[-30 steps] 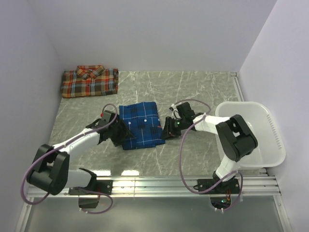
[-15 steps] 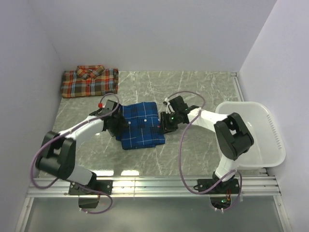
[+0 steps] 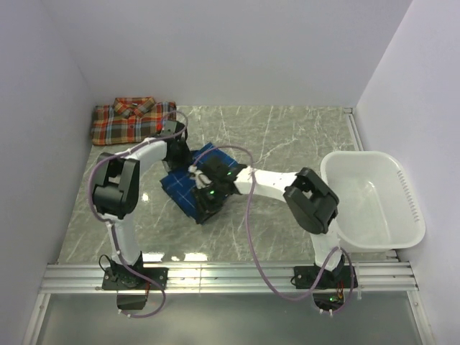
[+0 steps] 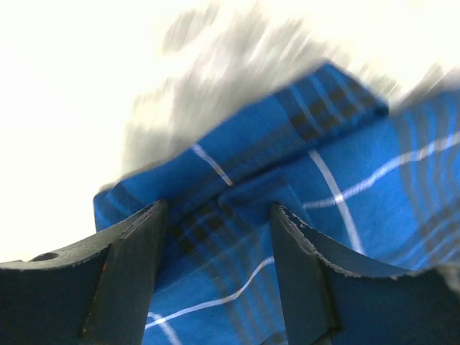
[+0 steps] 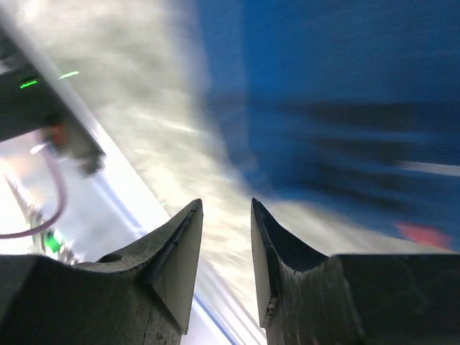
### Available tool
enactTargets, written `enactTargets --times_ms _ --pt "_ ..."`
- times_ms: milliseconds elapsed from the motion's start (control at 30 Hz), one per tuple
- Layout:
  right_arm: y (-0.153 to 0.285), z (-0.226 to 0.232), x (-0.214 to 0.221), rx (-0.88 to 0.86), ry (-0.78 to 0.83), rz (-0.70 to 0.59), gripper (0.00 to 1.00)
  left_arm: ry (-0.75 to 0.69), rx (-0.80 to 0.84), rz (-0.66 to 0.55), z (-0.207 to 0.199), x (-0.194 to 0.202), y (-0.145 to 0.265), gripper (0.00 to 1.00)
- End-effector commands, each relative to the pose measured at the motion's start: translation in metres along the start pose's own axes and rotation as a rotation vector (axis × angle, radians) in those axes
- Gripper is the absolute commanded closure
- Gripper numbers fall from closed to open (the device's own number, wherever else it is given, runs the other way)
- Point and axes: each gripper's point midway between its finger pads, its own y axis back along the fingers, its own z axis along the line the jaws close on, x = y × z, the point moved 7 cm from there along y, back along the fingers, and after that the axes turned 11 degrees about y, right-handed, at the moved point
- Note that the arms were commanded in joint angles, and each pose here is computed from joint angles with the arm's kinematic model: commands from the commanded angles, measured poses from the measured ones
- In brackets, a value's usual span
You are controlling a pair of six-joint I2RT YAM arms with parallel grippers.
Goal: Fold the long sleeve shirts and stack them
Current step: Fold the shirt
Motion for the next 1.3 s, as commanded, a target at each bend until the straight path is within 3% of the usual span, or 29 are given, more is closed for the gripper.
enactTargets --times_ms 0,167,200,300,400,467,533,667,767,1267 --pt "0.0 0.048 -0.025 -0.127 0.088 -0.055 0.59 -0.109 0.091 -0.099 -0.025 -0.04 0.005 0.34" --pt "0.041 0.032 -0.041 0.046 0.113 -0.205 0.58 0.002 0.228 -0.2 -0.023 -0.067 0.05 0.3" --pt "0.048 0.024 -0.04 0.072 0.102 -0.215 0.58 0.07 0.258 -0.246 -0.02 -0.074 0.076 0.27" --pt "0.076 -0.016 -0.036 0.179 0.037 -0.27 0.54 0.215 0.243 -0.299 0.008 -0.07 0.115 0.13" --pt "0.104 -0.067 -0.036 0.305 -0.06 -0.325 0.45 0.302 0.231 -0.306 0.03 -0.05 0.138 0.08" --pt "0.111 -0.089 -0.038 0.351 -0.095 -0.348 0.39 0.319 0.229 -0.242 0.043 -0.028 0.134 0.08" --pt "0.125 -0.115 -0.044 0.395 -0.145 -0.389 0.33 0.34 0.24 -0.187 0.056 -0.006 0.131 0.09" --pt "0.132 -0.155 -0.053 0.426 -0.213 -0.411 0.33 0.334 0.299 -0.057 0.061 0.035 0.121 0.14" --pt "0.136 -0.177 -0.061 0.446 -0.241 -0.429 0.33 0.334 0.302 -0.028 0.063 0.055 0.111 0.2" --pt "0.094 -0.199 -0.038 0.366 -0.304 -0.359 0.43 0.306 0.162 0.064 0.067 0.083 0.049 0.53"
